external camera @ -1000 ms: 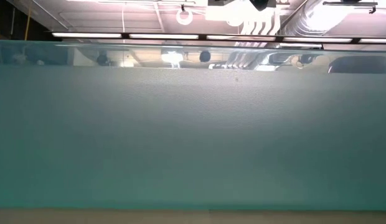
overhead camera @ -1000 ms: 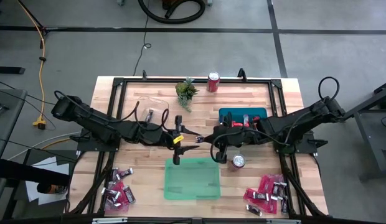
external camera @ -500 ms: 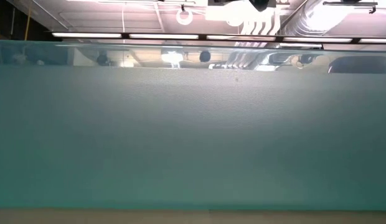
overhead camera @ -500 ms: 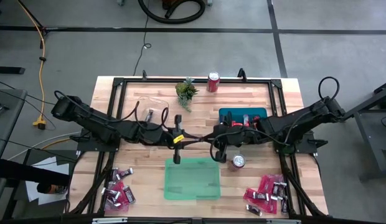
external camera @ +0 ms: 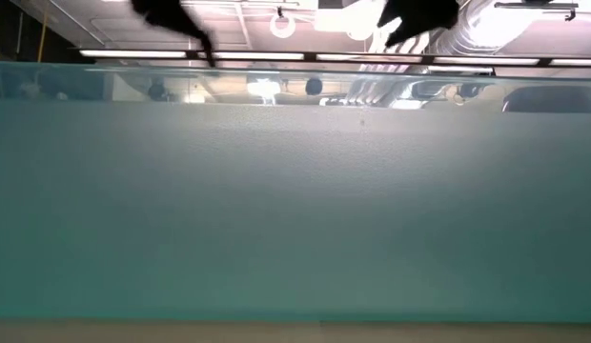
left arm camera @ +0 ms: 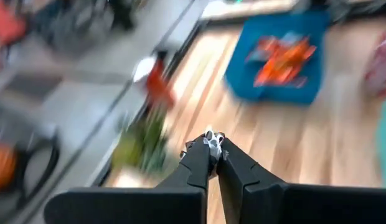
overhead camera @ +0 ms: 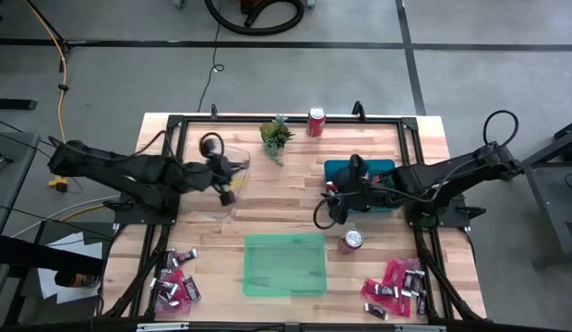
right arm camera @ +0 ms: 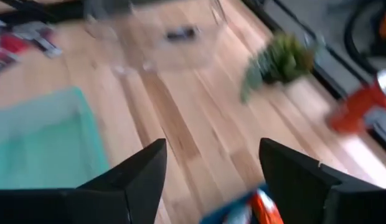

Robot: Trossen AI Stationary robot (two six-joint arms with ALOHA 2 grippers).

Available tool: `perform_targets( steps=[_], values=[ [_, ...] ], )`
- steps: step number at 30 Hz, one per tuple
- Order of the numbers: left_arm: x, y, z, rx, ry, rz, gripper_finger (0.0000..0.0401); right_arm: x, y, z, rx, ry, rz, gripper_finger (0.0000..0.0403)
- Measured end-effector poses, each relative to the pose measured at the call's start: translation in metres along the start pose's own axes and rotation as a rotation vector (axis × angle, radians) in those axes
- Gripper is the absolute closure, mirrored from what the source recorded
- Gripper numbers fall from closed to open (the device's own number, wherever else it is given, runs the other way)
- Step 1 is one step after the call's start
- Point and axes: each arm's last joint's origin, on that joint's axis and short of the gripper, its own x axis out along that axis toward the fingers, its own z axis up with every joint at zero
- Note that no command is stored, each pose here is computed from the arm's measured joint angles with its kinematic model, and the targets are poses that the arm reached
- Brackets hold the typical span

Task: Sort candy
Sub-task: Put the brown chocolate bar into the transparent bin

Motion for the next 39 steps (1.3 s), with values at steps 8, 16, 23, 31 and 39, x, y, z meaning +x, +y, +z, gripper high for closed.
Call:
perform_targets(
  steps=[8, 16, 23, 31, 39],
  values=[
    [0.011, 0.015, -0.098, -0.454, 0.257, 0.172, 0.04, 0.002, -0.006, -0.015, 0.069, 0.134, -0.082, 0.0147],
    [0.044, 0.03, -0.127, -0.762, 0.525, 0.155, 0.0401, 0.006, -0.005, -0.016, 0.117, 0.142, -0.102, 0.0147],
    [0.077, 0.057, -0.132, -0.875, 0.702, 0.096, 0.0401, 0.007, -0.004, -0.016, 0.163, 0.123, -0.117, 0.0146],
    [0.104, 0.066, -0.128, -0.819, 0.8, 0.047, 0.0393, 0.007, -0.004, -0.015, 0.195, 0.12, -0.119, 0.0146],
    [0.11, 0.072, -0.108, -0.752, 0.766, 0.039, 0.0323, 0.007, -0.004, -0.015, 0.195, 0.121, -0.119, 0.0146]
  ],
)
